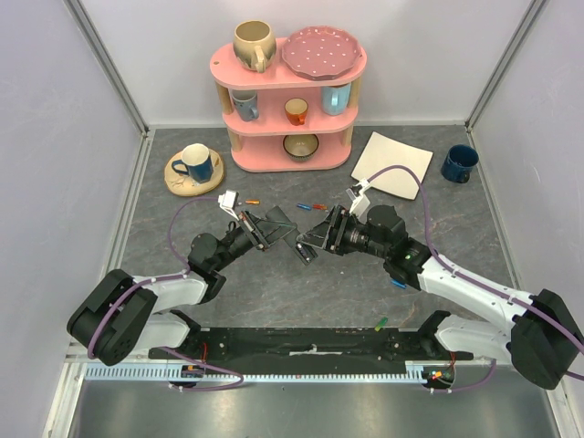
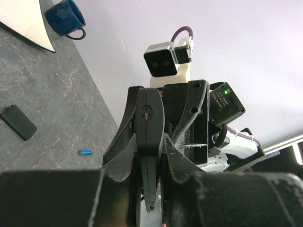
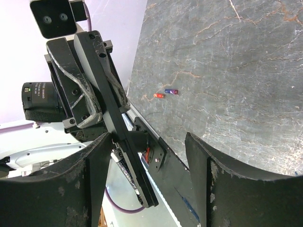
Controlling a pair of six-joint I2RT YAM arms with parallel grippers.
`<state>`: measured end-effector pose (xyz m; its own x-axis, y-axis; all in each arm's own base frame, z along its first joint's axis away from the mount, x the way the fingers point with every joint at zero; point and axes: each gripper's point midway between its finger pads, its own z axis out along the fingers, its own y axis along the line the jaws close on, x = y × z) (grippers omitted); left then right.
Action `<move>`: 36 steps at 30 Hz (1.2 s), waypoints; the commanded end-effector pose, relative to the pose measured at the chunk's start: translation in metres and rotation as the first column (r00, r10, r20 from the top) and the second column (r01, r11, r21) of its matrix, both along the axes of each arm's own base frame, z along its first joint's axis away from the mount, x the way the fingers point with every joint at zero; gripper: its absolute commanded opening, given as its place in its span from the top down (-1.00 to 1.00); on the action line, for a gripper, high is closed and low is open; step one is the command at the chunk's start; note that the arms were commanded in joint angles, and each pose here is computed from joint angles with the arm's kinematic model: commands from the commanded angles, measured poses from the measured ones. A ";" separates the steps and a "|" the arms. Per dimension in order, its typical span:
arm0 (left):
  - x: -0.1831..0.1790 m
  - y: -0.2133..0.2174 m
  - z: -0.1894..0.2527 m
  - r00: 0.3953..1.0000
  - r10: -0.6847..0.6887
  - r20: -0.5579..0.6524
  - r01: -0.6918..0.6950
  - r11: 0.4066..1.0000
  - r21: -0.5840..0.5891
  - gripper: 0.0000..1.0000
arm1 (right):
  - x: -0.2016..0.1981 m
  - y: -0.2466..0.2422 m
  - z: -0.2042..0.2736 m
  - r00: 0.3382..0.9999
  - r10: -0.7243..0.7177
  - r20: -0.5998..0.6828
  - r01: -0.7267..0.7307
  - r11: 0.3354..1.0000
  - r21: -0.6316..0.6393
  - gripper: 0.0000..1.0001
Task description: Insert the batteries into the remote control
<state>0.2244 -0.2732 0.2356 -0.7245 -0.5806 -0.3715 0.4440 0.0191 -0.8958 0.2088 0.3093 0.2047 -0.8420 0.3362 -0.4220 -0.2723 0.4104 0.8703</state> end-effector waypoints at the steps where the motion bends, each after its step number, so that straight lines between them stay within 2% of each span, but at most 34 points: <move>1: -0.029 0.018 0.087 0.933 0.048 0.358 0.029 0.978 -0.207 0.96 | -0.004 -0.002 -0.009 1.000 0.018 -0.013 -0.018 1.000 -0.013 -0.40; 36: -0.023 0.014 0.099 0.927 0.048 0.373 0.040 0.974 -0.225 0.96 | -0.017 0.000 -0.025 0.995 0.095 -0.014 -0.096 0.993 -0.069 -0.36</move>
<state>0.2264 -0.2763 0.2314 -0.7367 -0.5682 -0.3667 0.4273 0.0291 -0.9036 0.2013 0.3096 0.1969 -0.8483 0.2922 -0.4416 -0.3077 0.4065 0.8603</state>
